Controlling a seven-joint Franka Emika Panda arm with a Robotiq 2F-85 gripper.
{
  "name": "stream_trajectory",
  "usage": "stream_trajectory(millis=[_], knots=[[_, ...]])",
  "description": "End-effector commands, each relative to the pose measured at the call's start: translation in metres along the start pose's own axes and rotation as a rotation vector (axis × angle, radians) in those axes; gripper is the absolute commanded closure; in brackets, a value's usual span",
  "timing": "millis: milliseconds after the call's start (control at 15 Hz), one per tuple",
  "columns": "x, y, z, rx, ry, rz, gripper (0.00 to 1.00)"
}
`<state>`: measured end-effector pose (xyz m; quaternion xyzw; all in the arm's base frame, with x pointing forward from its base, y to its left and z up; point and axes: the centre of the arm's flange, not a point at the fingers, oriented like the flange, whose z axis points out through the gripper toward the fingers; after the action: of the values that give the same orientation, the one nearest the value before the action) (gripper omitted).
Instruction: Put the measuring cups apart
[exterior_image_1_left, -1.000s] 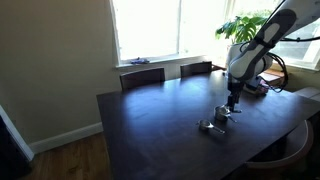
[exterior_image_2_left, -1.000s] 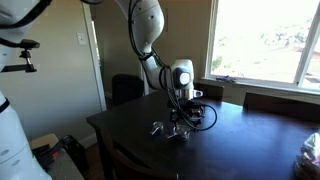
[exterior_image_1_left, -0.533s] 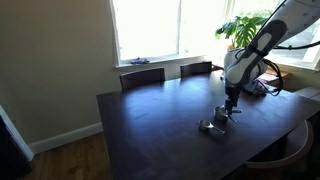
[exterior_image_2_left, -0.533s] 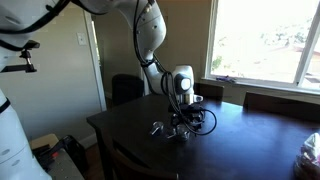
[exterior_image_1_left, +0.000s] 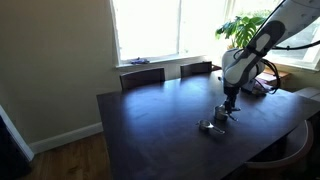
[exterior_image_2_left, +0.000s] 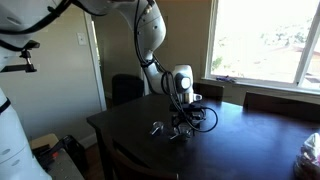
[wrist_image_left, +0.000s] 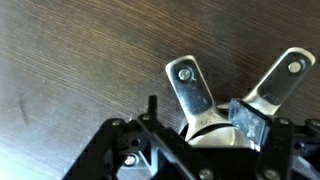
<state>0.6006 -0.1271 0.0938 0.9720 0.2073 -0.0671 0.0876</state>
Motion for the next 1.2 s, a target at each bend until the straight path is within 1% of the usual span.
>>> stream_trajectory(millis=[0,133,200,267,333,400,467,533,600,667,733,800,867,933,1000,1067,1133], knots=[[-0.013,0.002,-0.024,-0.01,-0.018,-0.053,0.2],[-0.015,0.002,-0.027,-0.001,-0.05,-0.063,0.23],[-0.017,0.001,-0.028,0.005,-0.068,-0.076,0.27],[-0.019,0.0,-0.029,0.009,-0.083,-0.086,0.28],[-0.02,-0.001,-0.031,0.012,-0.094,-0.098,0.32],[-0.021,-0.001,-0.034,0.016,-0.106,-0.113,0.33],[-0.021,-0.001,-0.036,0.022,-0.121,-0.137,0.38],[-0.02,-0.001,-0.037,0.029,-0.135,-0.159,0.38],[-0.018,-0.001,-0.037,0.04,-0.143,-0.188,0.36],[-0.016,-0.002,-0.036,0.05,-0.143,-0.215,0.36],[-0.013,-0.004,-0.034,0.05,-0.147,-0.236,0.32],[-0.011,-0.006,-0.033,0.049,-0.153,-0.247,0.32],[-0.009,-0.008,-0.031,0.05,-0.162,-0.256,0.29],[-0.008,-0.009,-0.029,0.05,-0.164,-0.264,0.31],[-0.006,-0.009,-0.027,0.043,-0.162,-0.272,0.26],[-0.005,-0.008,-0.025,0.039,-0.166,-0.279,0.26],[-0.005,-0.008,-0.024,0.03,-0.165,-0.285,0.22]])
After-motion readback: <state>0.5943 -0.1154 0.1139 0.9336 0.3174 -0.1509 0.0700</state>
